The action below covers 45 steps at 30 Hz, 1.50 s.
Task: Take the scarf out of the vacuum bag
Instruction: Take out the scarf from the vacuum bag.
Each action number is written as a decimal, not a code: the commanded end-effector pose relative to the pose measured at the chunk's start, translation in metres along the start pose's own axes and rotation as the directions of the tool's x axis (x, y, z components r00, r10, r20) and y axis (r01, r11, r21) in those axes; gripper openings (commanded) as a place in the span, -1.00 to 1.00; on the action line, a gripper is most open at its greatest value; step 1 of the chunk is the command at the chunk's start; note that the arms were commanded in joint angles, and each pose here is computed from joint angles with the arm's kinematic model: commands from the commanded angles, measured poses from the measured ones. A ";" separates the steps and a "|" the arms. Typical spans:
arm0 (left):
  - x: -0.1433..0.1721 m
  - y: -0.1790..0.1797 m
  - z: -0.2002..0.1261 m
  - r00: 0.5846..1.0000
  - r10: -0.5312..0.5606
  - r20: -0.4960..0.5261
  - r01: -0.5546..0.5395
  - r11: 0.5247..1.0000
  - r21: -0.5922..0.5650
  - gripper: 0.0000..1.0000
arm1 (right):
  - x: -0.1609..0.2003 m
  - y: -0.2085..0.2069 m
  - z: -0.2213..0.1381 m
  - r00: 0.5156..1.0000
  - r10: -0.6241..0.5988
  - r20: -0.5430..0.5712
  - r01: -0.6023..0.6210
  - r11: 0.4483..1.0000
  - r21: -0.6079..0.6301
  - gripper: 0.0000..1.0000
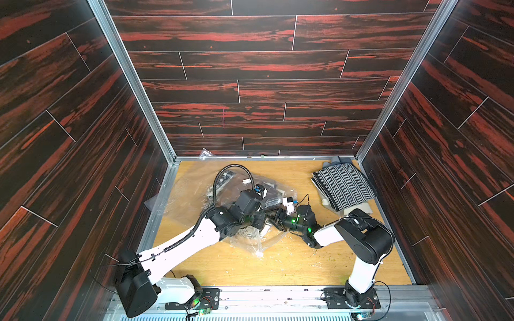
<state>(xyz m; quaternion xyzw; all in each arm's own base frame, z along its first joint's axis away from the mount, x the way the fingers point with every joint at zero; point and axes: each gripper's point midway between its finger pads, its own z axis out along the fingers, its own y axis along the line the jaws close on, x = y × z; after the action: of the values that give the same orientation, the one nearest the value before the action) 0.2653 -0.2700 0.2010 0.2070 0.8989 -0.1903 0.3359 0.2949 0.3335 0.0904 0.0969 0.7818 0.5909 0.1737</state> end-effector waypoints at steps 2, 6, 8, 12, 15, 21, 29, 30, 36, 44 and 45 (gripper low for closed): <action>0.019 -0.001 0.006 0.998 0.032 -0.053 -0.031 0.999 0.014 -1.00 | 0.004 0.004 0.001 1.000 -0.003 0.000 0.003 1.000 0.002 0.26; 0.029 0.001 0.007 0.995 0.042 -0.085 -0.041 0.999 0.011 -1.00 | 0.007 0.008 0.006 1.000 -0.008 -0.006 0.008 1.000 0.002 0.26; 0.032 0.002 0.006 0.995 0.039 -0.088 -0.038 0.999 0.008 -1.00 | 0.007 0.011 0.007 1.000 -0.008 -0.007 0.008 1.000 -0.008 0.25; 0.036 0.006 0.001 0.996 0.034 -0.079 -0.034 0.999 -0.007 -1.00 | 0.013 0.021 0.006 1.000 -0.014 -0.009 0.014 1.000 -0.024 0.24; 0.037 0.009 -0.002 0.997 0.033 -0.074 -0.035 0.999 -0.019 -1.00 | 0.013 0.032 0.003 0.999 -0.032 -0.010 0.031 0.999 -0.024 0.23; 0.037 0.011 -0.004 0.998 0.029 -0.063 -0.031 0.999 -0.027 -1.00 | 0.015 0.060 -0.003 0.998 -0.051 -0.021 0.050 0.997 -0.061 0.22; 0.029 0.011 -0.011 0.999 0.026 -0.031 -0.027 0.999 -0.029 -1.00 | 0.018 0.062 -0.002 0.999 -0.030 -0.044 0.027 0.998 -0.065 0.16; 0.029 0.011 -0.011 0.999 0.027 -0.032 -0.028 0.999 -0.031 -1.00 | 0.020 0.059 -0.001 0.999 -0.019 -0.046 0.016 0.998 -0.064 0.15; 0.026 0.010 -0.016 0.999 0.029 -0.018 -0.030 0.999 -0.022 -1.00 | 0.033 0.049 -0.001 0.997 0.000 -0.073 -0.003 0.999 -0.049 0.15; 0.024 0.012 -0.020 0.999 0.033 -0.002 -0.033 0.999 -0.029 -1.00 | 0.052 0.052 0.002 0.994 0.004 -0.113 -0.009 0.999 -0.042 0.15; 0.023 0.012 -0.020 0.999 0.032 0.002 -0.032 0.999 -0.031 -1.00 | 0.053 0.051 0.002 0.993 0.004 -0.116 -0.009 0.999 -0.039 0.15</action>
<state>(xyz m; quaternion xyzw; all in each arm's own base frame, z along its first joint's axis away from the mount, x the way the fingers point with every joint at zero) 0.2493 -0.2518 0.1918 0.2140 0.8994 -0.1770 0.3377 0.2547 0.3635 0.1364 0.0690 0.7732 0.6138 0.1436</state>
